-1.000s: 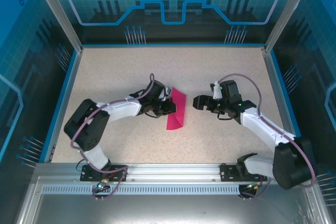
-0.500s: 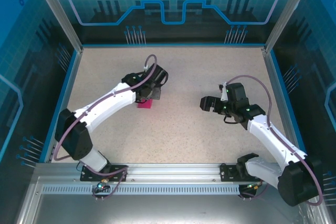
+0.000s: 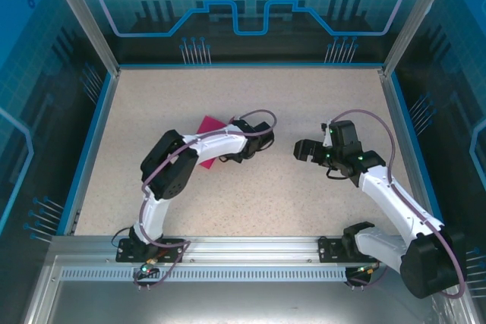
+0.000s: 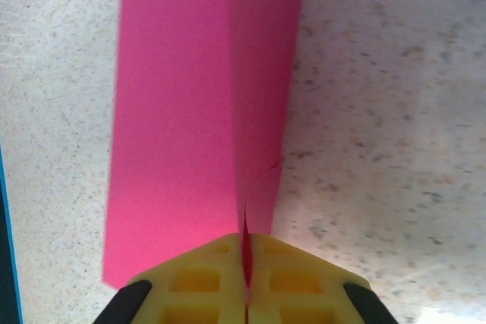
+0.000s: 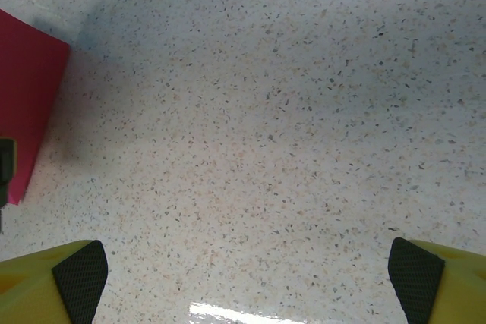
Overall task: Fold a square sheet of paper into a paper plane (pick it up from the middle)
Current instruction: Turn over the paper at the center of the table.
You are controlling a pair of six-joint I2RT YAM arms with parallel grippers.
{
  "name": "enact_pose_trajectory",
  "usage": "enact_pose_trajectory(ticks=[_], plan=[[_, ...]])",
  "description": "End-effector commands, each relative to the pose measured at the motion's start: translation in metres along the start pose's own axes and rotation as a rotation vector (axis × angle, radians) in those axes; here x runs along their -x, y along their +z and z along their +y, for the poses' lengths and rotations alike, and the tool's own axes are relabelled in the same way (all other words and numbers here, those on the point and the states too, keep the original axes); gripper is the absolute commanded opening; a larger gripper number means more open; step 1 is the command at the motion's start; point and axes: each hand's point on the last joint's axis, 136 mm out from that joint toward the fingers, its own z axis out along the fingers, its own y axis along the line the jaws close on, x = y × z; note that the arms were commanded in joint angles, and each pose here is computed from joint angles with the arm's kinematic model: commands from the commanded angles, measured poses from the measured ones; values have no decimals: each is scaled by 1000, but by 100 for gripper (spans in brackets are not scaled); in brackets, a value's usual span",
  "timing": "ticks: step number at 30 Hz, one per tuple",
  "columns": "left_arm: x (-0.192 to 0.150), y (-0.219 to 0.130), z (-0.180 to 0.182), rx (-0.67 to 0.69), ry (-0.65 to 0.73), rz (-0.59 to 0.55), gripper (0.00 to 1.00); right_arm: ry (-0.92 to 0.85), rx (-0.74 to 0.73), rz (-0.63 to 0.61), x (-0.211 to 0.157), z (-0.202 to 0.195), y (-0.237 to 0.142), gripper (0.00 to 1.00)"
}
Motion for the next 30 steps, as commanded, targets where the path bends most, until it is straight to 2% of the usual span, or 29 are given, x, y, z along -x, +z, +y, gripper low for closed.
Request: enact_pose_trajectory(ticks=[1,6,10,16,21,25,27,30], plan=[[9,-9,-15,-10,-28,-39,7,10,-32,-7,2,-9,-4,99],[0,-11,-47,-111,-29,-13,8,17,-36,-1,1,-11,-3,99],[-5,-15,-70,-220,-36,20,13,22,-38,0,0,-13,-3,99],[-3,-39,-83,-376,-66,42,32,31,-28,7,-2,-11,-2,99],[14,-100,-80,-631,-131,1,46,41,-19,6,-1,-10,-1,99],[29,-151,-69,-862,-197,-49,65,46,3,17,0,-6,2,99],[35,-166,-59,-957,-226,-74,73,47,32,32,2,1,6,97],[42,-164,-33,-997,-303,-96,84,41,96,79,4,20,12,91]])
